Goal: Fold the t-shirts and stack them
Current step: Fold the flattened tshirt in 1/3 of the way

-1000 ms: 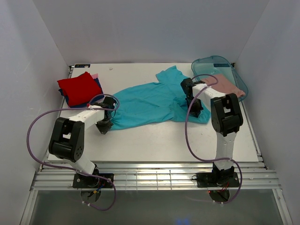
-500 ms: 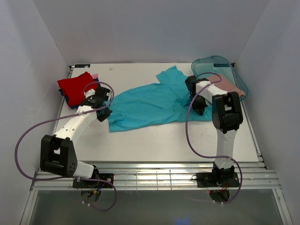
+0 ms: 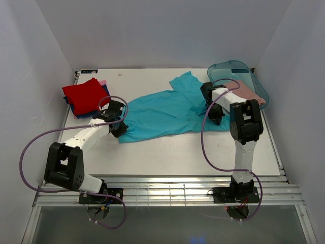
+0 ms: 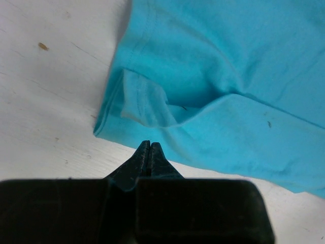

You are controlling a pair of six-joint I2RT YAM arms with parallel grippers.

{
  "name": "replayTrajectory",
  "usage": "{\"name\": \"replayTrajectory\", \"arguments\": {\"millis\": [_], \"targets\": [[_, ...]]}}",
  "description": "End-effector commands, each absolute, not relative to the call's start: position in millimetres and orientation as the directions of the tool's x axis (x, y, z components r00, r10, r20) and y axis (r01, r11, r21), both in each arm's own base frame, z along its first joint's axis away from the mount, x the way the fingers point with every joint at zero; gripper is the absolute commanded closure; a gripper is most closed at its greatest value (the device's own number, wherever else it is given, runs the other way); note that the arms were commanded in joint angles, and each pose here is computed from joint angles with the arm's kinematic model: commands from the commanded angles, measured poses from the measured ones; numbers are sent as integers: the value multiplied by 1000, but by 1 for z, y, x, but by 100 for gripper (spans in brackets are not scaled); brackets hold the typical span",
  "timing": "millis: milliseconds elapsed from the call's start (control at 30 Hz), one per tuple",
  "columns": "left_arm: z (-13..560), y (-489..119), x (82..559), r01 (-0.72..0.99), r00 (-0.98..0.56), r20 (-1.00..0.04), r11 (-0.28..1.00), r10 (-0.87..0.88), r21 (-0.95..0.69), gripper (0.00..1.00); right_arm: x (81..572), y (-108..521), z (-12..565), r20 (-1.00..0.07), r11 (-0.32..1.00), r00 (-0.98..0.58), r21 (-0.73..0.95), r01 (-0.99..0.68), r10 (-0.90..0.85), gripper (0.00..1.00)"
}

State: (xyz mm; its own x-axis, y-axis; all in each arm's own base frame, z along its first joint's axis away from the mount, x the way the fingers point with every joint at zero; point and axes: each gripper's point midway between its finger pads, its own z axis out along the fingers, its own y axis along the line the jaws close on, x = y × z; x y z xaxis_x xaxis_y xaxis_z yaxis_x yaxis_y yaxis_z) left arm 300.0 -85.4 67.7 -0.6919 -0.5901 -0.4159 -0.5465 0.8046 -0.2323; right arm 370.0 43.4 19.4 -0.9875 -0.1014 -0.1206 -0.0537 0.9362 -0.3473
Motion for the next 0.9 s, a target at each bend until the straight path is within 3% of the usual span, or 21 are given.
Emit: {"name": "replayTrajectory", "arguments": {"millis": [0,400,867], "targets": [[71,-104,305,-519,-688,-416,804,-595,-290,100,370,45,11,-108,941,-990,-333,-52,-93,92],[38,-105,303,-548,-710,-391,808,-585,-216,100,369,45,17,-121,943,-988,-330,-49,-94,92],[62,-94,334,-560,-645,-500,802,-579,-207,100,363,44,16,-117,945,-988,-322,-58,-100,92]]}}
